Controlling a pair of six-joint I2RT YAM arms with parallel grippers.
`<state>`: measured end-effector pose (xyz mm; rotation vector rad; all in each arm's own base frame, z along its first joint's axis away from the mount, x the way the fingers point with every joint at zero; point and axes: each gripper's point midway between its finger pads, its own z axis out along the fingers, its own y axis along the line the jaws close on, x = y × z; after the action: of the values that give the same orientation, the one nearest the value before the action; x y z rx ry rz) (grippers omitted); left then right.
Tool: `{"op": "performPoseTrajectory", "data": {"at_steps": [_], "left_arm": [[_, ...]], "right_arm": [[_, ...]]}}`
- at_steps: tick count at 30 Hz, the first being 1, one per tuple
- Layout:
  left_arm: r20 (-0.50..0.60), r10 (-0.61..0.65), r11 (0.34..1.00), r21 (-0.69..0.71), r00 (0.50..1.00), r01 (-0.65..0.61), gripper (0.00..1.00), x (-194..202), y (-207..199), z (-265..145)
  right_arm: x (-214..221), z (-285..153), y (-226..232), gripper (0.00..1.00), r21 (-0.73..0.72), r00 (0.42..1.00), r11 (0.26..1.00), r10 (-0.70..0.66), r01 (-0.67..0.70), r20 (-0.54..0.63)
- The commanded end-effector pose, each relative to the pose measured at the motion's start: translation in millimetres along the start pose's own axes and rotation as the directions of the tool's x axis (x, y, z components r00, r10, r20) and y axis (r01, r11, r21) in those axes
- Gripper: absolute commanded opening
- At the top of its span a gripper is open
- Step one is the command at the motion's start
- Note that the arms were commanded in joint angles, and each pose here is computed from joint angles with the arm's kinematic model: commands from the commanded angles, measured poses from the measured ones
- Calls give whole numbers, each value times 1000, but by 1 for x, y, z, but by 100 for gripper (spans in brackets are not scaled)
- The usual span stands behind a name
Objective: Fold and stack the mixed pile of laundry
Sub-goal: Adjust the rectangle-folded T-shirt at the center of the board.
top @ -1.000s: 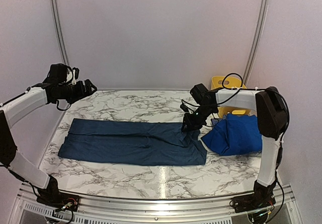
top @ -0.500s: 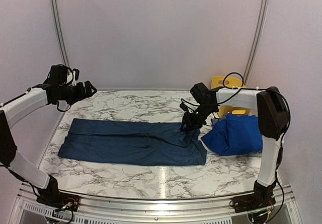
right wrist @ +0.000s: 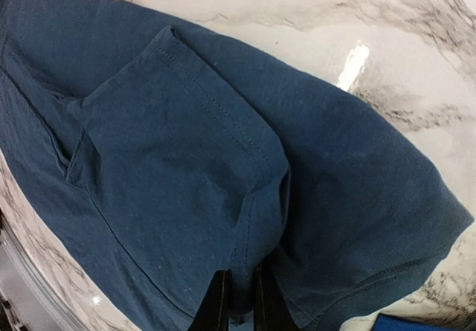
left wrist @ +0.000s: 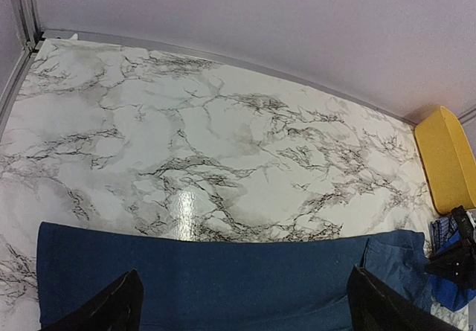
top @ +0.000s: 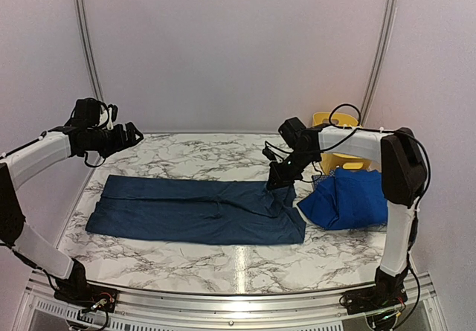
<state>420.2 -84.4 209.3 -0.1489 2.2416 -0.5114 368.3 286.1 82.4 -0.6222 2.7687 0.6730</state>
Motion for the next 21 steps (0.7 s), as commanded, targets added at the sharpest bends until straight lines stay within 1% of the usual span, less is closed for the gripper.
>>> {"op": "performPoseTrajectory", "data": {"at_steps": [1, 2, 4, 7, 10, 13, 17, 21], "left_arm": [[45, 17, 1000, 10, 999, -18, 99, -10, -5, -7], [44, 18, 1000, 11, 999, -19, 99, -10, -5, -7], [43, 19, 1000, 12, 999, -19, 99, -9, -5, -7], [34, 24, 999, 24, 999, -25, 99, -7, -7, -5], [27, 28, 999, 28, 999, -29, 99, -4, -7, -5], [13, 40, 998, 49, 999, -40, 99, 2, -11, -5], [-6, 117, 990, 85, 993, -116, 99, 17, -24, -7], [-22, 266, 960, 97, 964, -262, 99, 48, -41, -12]], "right_arm": [[-2, -2, 7, 3, -11, 1000, 1000, -19, 19, -1], [-3, -4, 10, 0, -20, 1000, 1000, -24, 24, 3], [-6, -8, 20, 0, -46, 998, 998, -51, 52, 21], [-4, -13, 46, 0, -110, 991, 985, -130, 133, 35], [9, -13, 73, 0, -176, 974, 958, -224, 228, 39], [32, -10, 95, 0, -244, 952, 922, -306, 302, 22], [74, -3, 113, 0, -301, 918, 877, -397, 374, -16], [109, -4, 120, 0, -328, 897, 853, -441, 406, -36]]}}
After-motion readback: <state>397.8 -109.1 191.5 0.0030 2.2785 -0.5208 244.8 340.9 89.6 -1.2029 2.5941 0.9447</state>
